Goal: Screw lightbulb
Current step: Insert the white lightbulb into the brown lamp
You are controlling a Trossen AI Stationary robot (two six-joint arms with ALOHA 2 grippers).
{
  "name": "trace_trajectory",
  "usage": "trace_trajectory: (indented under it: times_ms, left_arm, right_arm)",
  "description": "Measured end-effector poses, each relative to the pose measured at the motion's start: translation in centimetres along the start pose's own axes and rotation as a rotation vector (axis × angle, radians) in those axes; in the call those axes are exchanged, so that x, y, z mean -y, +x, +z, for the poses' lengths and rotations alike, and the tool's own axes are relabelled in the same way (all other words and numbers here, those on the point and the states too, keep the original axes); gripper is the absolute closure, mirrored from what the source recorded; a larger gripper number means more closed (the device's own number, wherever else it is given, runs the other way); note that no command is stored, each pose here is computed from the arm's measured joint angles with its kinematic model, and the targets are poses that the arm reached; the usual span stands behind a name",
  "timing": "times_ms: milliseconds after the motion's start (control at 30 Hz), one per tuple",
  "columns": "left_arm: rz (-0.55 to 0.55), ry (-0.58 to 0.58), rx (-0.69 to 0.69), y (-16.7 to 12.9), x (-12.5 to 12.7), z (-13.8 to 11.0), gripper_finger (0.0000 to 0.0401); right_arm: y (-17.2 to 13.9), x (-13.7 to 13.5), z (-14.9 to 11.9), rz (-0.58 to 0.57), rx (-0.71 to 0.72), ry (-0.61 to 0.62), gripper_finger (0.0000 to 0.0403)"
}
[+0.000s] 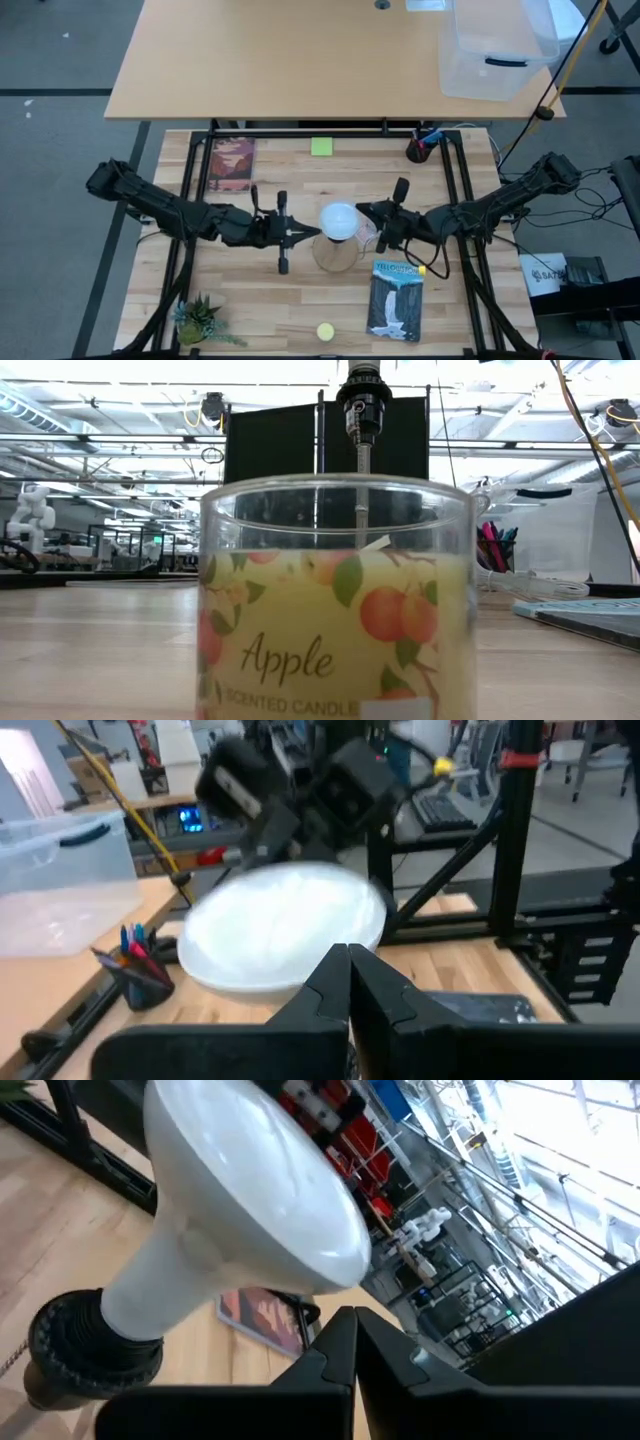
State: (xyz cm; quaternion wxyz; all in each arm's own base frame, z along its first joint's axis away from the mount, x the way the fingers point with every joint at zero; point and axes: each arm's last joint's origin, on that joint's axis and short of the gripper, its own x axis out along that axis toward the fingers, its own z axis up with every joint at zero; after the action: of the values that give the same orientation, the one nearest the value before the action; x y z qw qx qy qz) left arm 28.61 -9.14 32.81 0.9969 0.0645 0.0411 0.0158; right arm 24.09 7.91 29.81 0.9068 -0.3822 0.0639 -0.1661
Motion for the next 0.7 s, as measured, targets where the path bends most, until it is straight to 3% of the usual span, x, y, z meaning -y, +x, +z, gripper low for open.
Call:
trace_trajectory:
  times_ms: [700]
  left_arm:
    - [0.044, -0.033, -0.043, 1.0, -1.5, -0.8, 0.0401]
  right_arm:
    - [-0.9, -0.6, 0.7, 0.014, 0.021, -0.015, 0.0403]
